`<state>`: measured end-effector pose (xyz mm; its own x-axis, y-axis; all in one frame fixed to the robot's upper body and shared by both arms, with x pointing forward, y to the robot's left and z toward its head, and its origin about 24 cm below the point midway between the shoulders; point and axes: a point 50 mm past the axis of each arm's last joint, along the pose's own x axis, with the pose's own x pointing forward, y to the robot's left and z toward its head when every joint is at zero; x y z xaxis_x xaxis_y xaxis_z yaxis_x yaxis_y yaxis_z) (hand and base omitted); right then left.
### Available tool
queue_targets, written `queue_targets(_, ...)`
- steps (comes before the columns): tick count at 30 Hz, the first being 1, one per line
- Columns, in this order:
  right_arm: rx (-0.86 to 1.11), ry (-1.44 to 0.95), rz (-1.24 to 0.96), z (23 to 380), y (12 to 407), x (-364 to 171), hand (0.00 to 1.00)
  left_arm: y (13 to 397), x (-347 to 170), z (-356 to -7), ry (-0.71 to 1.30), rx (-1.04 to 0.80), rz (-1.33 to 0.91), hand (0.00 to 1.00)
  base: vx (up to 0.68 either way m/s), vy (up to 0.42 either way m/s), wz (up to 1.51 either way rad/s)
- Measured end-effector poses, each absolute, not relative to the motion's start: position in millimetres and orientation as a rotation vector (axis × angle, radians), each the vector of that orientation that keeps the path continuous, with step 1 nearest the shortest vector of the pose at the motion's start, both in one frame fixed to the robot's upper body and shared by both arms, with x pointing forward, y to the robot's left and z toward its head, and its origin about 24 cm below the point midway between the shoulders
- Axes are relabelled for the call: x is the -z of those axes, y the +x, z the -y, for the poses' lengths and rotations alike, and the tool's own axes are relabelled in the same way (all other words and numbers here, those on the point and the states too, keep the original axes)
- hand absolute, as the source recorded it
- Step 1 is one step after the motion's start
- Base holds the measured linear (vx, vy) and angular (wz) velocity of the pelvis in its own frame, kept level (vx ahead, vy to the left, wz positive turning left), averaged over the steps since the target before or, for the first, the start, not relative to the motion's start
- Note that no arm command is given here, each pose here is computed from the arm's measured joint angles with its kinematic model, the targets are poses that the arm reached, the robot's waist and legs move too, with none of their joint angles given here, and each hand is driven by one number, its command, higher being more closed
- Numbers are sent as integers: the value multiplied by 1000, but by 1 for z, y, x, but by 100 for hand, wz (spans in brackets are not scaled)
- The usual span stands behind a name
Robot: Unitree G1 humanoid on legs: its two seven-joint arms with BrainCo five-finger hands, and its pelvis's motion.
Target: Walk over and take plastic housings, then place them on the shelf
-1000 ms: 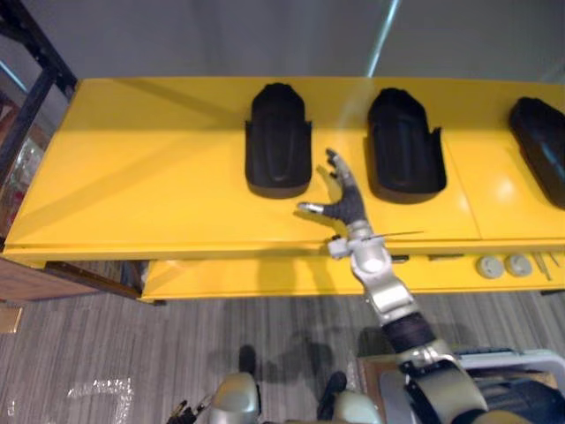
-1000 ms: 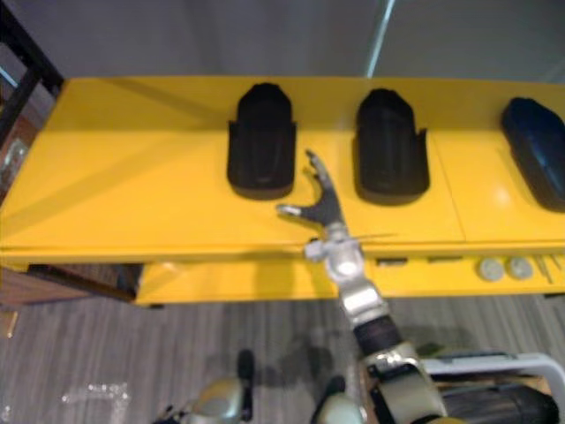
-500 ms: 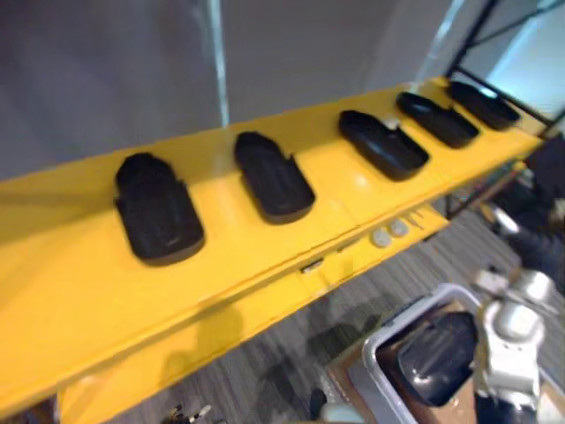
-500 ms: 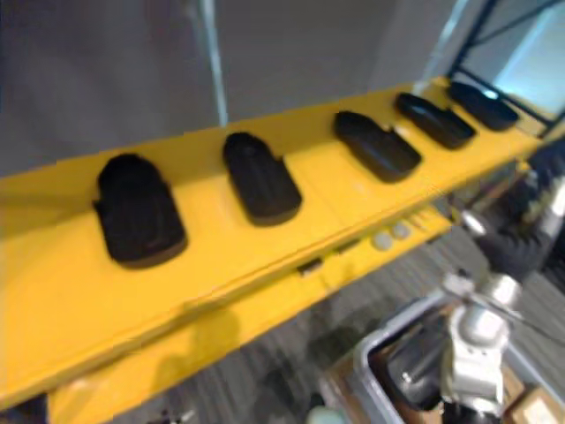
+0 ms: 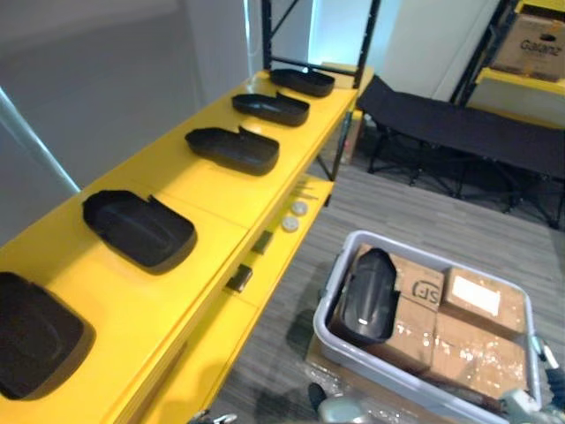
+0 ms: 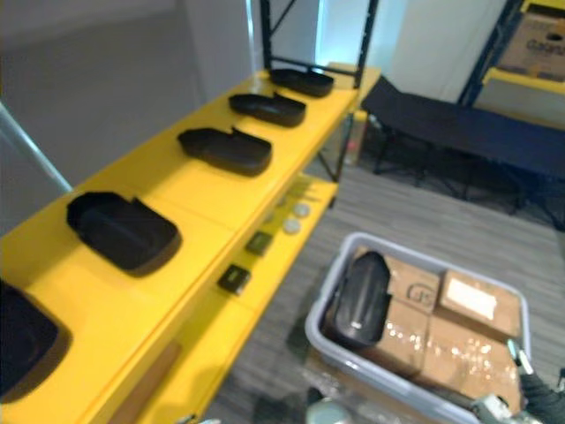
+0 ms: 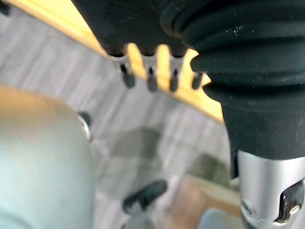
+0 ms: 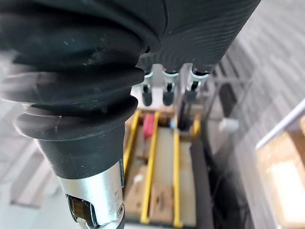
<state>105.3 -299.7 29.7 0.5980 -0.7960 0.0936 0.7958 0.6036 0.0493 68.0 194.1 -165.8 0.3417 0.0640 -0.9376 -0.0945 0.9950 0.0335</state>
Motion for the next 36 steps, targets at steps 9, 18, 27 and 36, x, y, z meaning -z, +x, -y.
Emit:
queue_targets(9, 348, 91, 306, 232, 219, -65, 0, 86, 159, -184, -151, -201, -1050, 0, -14, 81, -55)
queue_targets(18, 355, 132, 183, 214, 221, -49, 0, 105, 148, -190, -99, -185, -940, 0, -108, 88, -2)
queue_targets(27, 303, 199, 98, 189, 201, -25, 0, 97, 148, -224, -45, -334, -995, 0, -214, 24, -68)
queue_targets(36, 247, 186, 38, 169, 225, -19, 0, 51, 161, -221, -155, -436, -1128, 0, -65, -177, -53)
